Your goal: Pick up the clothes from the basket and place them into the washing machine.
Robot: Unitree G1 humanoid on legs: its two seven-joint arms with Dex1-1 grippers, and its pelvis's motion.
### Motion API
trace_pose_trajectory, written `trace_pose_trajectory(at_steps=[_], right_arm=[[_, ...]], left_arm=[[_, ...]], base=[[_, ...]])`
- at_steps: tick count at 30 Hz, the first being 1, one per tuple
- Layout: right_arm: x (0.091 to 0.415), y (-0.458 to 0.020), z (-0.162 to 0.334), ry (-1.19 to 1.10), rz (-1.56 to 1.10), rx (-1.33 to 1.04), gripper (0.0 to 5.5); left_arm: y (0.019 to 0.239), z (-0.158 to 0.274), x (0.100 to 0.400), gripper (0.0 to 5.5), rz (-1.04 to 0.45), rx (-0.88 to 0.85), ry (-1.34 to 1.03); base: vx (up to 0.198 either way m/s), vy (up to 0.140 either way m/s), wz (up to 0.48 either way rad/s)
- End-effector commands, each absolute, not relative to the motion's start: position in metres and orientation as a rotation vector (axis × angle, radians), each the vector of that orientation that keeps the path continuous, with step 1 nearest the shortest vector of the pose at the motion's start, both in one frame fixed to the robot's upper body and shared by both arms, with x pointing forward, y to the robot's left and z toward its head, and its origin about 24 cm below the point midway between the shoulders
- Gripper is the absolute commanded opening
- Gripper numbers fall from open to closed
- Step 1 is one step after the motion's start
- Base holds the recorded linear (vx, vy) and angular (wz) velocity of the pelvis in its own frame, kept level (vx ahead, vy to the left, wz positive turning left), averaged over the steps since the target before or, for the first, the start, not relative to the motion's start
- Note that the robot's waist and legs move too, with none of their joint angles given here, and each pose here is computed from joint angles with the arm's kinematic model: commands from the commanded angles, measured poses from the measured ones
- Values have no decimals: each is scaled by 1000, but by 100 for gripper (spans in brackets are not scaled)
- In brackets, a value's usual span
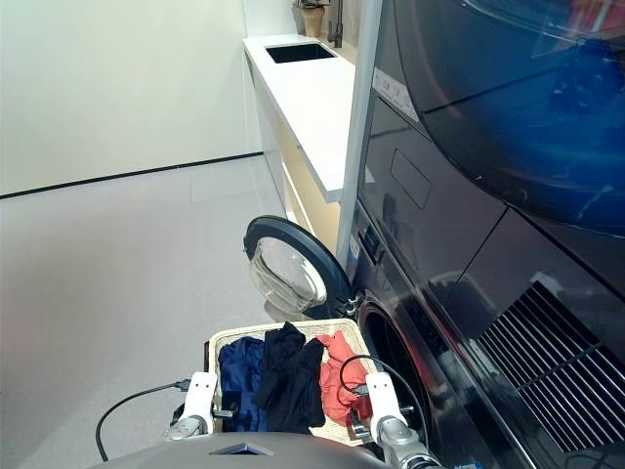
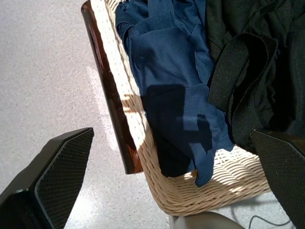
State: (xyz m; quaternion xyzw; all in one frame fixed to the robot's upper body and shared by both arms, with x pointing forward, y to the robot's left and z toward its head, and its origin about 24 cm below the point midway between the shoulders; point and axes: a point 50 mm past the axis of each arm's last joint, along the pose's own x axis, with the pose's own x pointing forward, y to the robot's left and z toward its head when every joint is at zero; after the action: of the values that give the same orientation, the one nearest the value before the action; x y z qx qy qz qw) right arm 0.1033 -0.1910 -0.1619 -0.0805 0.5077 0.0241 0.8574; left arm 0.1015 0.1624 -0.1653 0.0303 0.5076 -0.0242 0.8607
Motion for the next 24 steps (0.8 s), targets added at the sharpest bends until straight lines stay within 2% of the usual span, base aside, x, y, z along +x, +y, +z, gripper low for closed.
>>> trace_pose_trajectory(at_steps=[1,16,24], right_arm=[[148,-176,-150,937,80,-159,550],[152,-171,-148,924,103,-155,550],[169,-171,-140,867,121,-167,550]], left_arm=[[167,-154,139,550,-65,93,950],[161,-154,140,550,-140,164,957],[160,-140,171,550,-262,316,839]], base=[[0,0,0],[0,0,0],[-23,2,-14]])
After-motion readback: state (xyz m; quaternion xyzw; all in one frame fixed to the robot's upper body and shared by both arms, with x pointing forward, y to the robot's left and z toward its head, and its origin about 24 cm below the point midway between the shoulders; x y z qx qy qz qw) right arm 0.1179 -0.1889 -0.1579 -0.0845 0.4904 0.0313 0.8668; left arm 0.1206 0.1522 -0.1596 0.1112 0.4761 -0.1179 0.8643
